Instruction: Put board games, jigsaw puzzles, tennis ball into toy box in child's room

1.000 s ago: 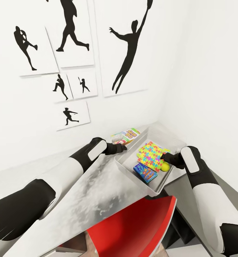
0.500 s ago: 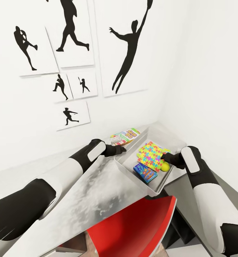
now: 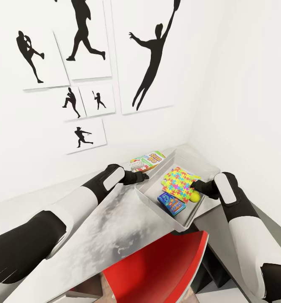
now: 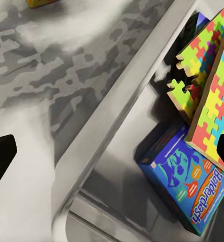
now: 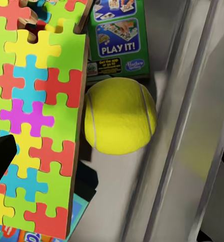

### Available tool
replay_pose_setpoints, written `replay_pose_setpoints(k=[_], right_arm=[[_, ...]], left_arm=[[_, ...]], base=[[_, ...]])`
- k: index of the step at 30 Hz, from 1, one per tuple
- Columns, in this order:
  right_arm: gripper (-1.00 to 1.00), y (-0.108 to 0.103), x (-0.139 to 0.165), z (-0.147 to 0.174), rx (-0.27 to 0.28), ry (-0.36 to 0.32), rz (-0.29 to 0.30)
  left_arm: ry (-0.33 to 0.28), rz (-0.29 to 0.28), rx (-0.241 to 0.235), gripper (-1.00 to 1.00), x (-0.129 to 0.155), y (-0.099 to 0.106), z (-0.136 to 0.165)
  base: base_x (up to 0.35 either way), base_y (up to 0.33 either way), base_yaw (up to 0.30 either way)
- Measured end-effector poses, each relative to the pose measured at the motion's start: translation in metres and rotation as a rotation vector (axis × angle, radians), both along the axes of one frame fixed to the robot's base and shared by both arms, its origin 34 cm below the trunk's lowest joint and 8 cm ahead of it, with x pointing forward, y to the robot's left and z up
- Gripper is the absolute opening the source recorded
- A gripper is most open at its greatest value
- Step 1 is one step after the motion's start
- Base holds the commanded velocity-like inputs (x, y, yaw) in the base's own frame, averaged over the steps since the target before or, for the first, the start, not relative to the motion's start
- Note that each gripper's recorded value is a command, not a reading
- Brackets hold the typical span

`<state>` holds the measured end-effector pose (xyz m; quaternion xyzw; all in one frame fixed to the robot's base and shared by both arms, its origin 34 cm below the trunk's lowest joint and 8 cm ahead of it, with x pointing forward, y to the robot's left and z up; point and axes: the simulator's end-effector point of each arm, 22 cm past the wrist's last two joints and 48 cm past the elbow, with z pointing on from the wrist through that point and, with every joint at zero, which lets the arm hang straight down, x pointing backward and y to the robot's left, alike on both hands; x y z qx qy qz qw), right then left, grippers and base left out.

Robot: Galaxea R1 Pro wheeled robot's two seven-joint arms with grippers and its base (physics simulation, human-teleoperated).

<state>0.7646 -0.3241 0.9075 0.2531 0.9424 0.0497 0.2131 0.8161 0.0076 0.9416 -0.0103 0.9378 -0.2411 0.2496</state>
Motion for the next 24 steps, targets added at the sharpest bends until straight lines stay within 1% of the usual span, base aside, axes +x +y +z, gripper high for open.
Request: replay_pose_setpoints(k=[9, 24], right_arm=[[1.0, 0.0, 0.0, -0.002, 0.002, 0.003, -0.001], [1.0, 0.001, -0.002, -0.016, 0.005, 0.024, -0.001]], left_arm=[[0.004, -0.001, 0.0, 1.0, 0.0, 0.0, -0.003], [0.025, 0.0, 0.0, 1.0, -0.002, 0.0, -0.017]], base=[[0.0, 0.0, 0.0], [0.0, 0.0, 0.0]])
